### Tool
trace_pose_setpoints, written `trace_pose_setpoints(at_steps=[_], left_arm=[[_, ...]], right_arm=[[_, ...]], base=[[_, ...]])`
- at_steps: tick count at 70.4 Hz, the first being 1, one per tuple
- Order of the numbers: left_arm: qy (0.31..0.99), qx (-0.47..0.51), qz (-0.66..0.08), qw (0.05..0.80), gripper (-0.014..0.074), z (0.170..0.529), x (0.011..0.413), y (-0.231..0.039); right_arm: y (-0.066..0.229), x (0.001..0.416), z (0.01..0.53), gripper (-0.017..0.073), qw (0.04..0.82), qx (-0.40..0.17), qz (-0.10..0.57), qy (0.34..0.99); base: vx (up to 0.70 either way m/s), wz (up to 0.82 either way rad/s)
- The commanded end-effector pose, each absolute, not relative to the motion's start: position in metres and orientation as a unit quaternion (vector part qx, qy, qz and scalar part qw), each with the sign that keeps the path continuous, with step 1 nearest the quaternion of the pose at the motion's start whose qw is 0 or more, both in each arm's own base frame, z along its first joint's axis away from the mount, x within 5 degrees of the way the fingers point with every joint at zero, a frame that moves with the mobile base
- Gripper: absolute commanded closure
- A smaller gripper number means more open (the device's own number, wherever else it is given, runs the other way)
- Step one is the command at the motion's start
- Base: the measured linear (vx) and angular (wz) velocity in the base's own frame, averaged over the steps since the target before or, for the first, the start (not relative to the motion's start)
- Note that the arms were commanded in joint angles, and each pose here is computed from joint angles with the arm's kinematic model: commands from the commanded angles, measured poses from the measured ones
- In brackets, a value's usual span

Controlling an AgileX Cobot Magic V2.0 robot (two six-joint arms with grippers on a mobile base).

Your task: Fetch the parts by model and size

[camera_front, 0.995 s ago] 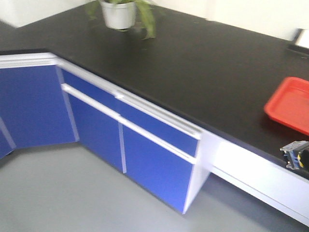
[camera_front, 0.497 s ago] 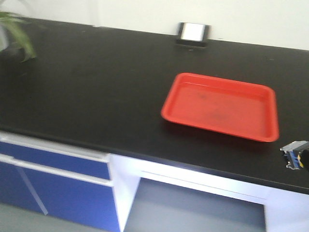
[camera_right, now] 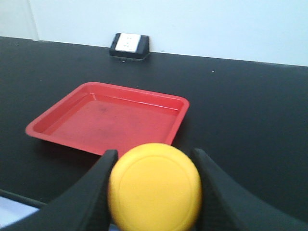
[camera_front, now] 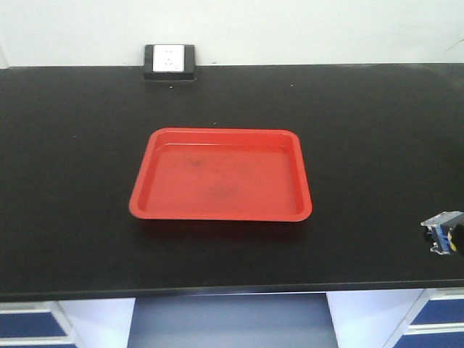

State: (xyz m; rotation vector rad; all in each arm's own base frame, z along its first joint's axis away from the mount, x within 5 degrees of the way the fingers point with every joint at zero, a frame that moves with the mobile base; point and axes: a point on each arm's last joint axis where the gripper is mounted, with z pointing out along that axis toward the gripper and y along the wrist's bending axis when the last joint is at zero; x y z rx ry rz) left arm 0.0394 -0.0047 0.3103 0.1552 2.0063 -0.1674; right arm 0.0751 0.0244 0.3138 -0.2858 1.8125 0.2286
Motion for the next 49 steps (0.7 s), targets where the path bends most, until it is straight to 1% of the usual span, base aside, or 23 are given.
trace_pose_setpoints(at_steps=[1, 13, 49], left_arm=[[0.819, 0.067, -0.080, 0.564, 0.0600, 0.3234, 0.0428, -0.0065], [0.819, 0.067, -0.080, 0.564, 0.0600, 0.3234, 0.0428, -0.0065], [0.819, 0.067, -0.080, 0.564, 0.0600, 0.3234, 0.0428, -0.0065]], right_arm=[[0.0246, 0.0761, 0.3299, 0.0569, 0.642, -0.124, 0.100, 0.750], [0.0246, 0.0761, 0.3299, 0.0569, 0.642, -0.124, 0.100, 0.750], [0.0246, 0.0761, 0.3299, 0.0569, 0.642, -0.124, 0.100, 0.750]], base=[[0.14, -0.30], [0.15, -0.15], [0.14, 0.04]])
